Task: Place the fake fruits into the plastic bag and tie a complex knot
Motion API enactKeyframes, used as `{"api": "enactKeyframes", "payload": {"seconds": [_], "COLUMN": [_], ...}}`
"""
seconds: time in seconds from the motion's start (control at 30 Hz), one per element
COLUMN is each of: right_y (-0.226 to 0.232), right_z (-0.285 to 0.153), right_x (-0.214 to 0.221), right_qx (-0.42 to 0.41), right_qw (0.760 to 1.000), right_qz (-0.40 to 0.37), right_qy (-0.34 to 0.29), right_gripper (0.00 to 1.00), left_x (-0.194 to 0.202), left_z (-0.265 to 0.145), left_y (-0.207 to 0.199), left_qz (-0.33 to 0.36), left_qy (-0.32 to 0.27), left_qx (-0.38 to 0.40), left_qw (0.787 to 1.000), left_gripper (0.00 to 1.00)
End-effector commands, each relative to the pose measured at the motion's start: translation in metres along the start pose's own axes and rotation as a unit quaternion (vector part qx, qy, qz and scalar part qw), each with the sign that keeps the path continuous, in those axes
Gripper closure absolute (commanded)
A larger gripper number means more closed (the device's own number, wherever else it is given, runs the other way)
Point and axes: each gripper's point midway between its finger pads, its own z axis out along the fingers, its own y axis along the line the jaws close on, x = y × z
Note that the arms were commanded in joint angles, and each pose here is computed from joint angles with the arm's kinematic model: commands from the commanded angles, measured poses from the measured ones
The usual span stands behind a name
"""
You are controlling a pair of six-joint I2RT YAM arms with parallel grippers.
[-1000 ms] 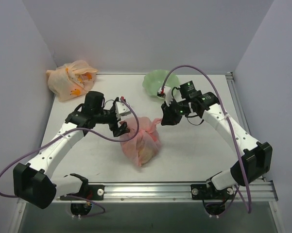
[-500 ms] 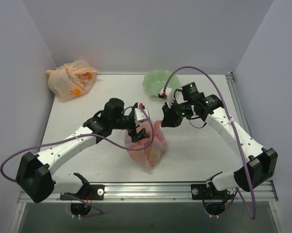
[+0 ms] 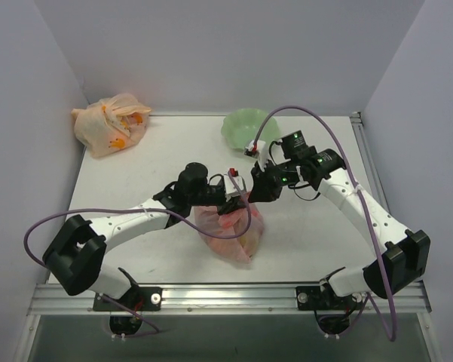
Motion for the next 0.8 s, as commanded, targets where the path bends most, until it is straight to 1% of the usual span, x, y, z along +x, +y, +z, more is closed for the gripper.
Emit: {"api": "enactKeyframes", "payload": {"seconds": [0.0,0.03,0.07,0.1,0.13,0.17,0.2,0.23,0.27,0.3,0.33,0.37,0.4,0.43,0.47,0.5,0.57,0.6,0.67,0.7,0.77], "right_y": [0.020,0.018,0.016,0.013,0.009,0.007,0.003,-0.002,-0.003,-0.005,-0.007,-0.011,-0.013,-0.016,-0.019,-0.022,-0.026,-0.029,-0.033,-0.033,-0.037], "right_z": [-0.009,-0.010,-0.011,-0.013,-0.021,-0.025,-0.030,-0.038,-0.047,-0.052,-0.057,-0.066,-0.071,-0.075,-0.079,-0.081,-0.083,-0.082,-0.082,-0.081,-0.078], "right_x": [-0.006,-0.005,-0.006,-0.006,-0.009,-0.012,-0.014,-0.017,-0.025,-0.028,-0.032,-0.038,-0.040,-0.041,-0.041,-0.040,-0.036,-0.032,-0.027,-0.025,-0.020], "right_qx": [-0.025,-0.017,-0.012,-0.006,0.003,0.009,0.017,0.028,0.036,0.041,0.047,0.057,0.062,0.070,0.076,0.083,0.092,0.097,0.101,0.102,0.107], "right_qw": [0.999,1.000,1.000,1.000,1.000,0.999,0.999,0.998,0.997,0.996,0.996,0.994,0.993,0.992,0.991,0.991,0.990,0.990,0.990,0.990,0.990], "right_qz": [-0.013,-0.009,-0.005,-0.002,0.002,0.003,0.004,0.008,0.000,0.003,0.005,0.004,0.007,0.008,0.010,0.012,0.015,0.019,0.017,0.019,0.025], "right_qy": [-0.019,-0.018,-0.019,-0.021,-0.029,-0.036,-0.042,-0.051,-0.066,-0.074,-0.080,-0.093,-0.099,-0.103,-0.106,-0.106,-0.104,-0.100,-0.094,-0.092,-0.084], "right_gripper": [0.98,0.90,0.81,0.70,0.48,0.40,0.34,0.27,0.22,0.16,0.06,0.04,0.01,0.00,0.00,0.00,0.00,0.00,0.00,0.00,0.00], "left_x": [-0.033,-0.030,-0.035,-0.024,-0.019,-0.024,-0.021,-0.008,-0.005,-0.012,-0.003,0.000,-0.007,-0.001,-0.004,0.003,0.003,0.013,0.027,0.038,0.050], "left_z": [0.006,0.004,0.000,-0.004,-0.011,-0.022,-0.032,-0.048,-0.058,-0.074,-0.088,-0.105,-0.121,-0.135,-0.156,-0.168,-0.195,-0.214,-0.240,-0.263,-0.283], "left_y": [0.010,0.010,0.011,0.010,0.015,0.019,0.023,0.033,0.038,0.041,0.045,0.057,0.062,0.062,0.071,0.069,0.076,0.086,0.100,0.112,0.128], "left_qz": [0.023,0.021,0.031,0.019,0.014,0.012,0.005,-0.018,-0.021,-0.019,-0.036,-0.044,-0.042,-0.058,-0.064,-0.082,-0.085,-0.102,-0.121,-0.143,-0.168], "left_qy": [-0.053,-0.047,-0.045,-0.018,-0.006,-0.004,0.003,0.026,0.036,0.035,0.056,0.065,0.066,0.088,0.087,0.103,0.112,0.124,0.140,0.147,0.158], "left_qx": [-0.013,-0.012,-0.015,-0.014,-0.020,-0.030,-0.039,-0.057,-0.068,-0.084,-0.101,-0.130,-0.155,-0.168,-0.197,-0.205,-0.245,-0.279,-0.327,-0.360,-0.387], "left_qw": [0.998,0.999,0.998,1.000,1.000,0.999,0.999,0.998,0.997,0.996,0.993,0.988,0.985,0.980,0.974,0.970,0.959,0.947,0.927,0.910,0.893], "left_gripper": [0.66,0.82,0.96,1.00,1.00,1.00,1.00,1.00,1.00,1.00,1.00,1.00,1.00,1.00,1.00,1.00,1.00,1.00,1.00,1.00,1.00]}}
